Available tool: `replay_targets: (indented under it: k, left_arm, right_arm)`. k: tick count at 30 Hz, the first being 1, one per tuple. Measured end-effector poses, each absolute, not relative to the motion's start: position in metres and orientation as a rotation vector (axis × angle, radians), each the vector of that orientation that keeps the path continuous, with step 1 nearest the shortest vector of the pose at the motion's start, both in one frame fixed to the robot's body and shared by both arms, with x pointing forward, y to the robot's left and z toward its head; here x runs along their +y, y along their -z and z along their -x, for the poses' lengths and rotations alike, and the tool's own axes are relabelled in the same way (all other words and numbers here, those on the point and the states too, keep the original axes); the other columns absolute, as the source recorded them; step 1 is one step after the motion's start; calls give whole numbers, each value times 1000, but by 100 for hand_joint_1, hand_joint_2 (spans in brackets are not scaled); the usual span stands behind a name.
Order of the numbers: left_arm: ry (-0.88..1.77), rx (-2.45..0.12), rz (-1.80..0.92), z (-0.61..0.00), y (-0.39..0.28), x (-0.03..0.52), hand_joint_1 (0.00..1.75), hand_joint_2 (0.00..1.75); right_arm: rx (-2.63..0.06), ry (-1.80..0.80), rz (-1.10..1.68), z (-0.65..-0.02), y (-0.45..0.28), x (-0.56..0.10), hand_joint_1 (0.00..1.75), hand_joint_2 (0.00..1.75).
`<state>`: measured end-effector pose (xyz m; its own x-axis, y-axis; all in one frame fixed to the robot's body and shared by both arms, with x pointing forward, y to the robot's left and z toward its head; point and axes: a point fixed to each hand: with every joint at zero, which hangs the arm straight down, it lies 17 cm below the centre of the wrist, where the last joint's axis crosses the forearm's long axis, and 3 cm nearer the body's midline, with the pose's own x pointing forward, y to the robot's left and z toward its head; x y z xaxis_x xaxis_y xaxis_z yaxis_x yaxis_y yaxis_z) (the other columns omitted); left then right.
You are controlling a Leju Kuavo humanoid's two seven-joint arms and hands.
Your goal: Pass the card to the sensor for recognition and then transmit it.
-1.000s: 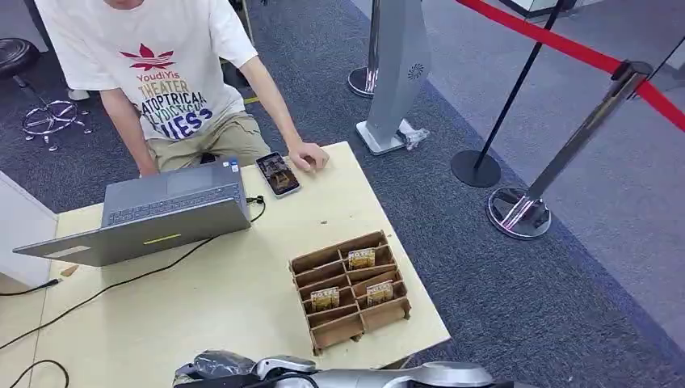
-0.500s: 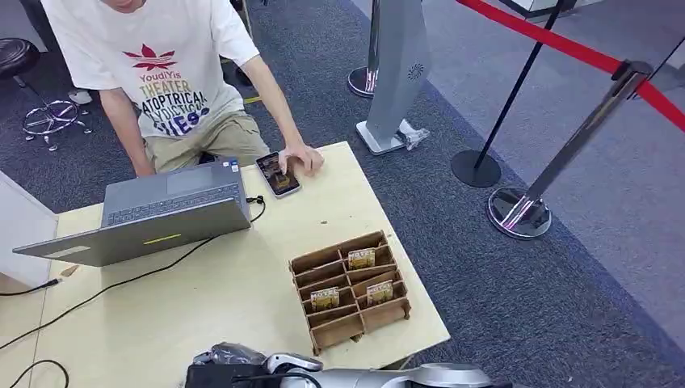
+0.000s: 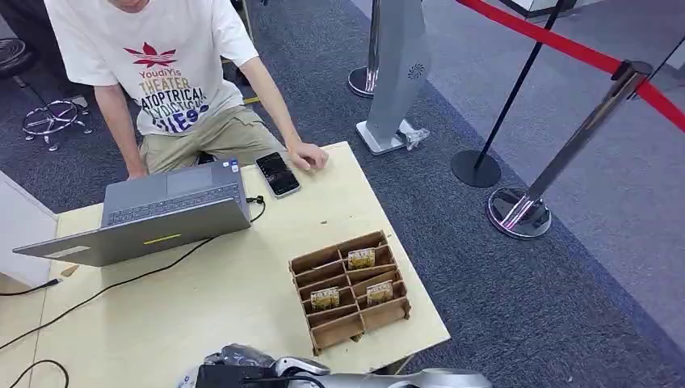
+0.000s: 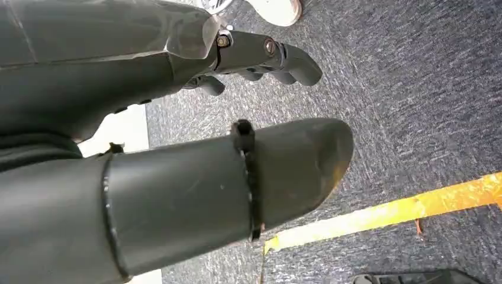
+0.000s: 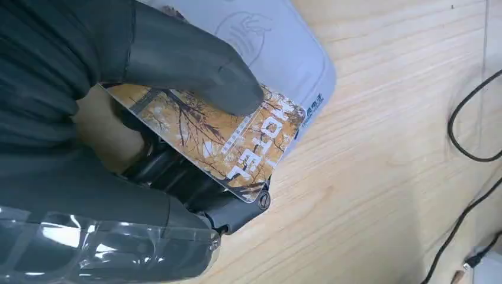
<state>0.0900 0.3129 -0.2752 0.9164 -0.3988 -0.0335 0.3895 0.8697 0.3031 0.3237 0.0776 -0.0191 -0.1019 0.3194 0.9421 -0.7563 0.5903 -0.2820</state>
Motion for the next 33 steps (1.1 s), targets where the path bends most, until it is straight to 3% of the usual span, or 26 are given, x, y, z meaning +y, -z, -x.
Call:
replay_targets:
  k: [19, 33]
  left_arm:
    - [379, -33, -312, -89, 275, 314, 0, 0]
    - [372, -34, -309, -89, 276, 313, 0, 0]
  right_arm:
    - [-1620, -788, -335, -349, -26, 65, 175, 175]
    - [-2102, -389, -401, -384, -239, 37, 175, 175]
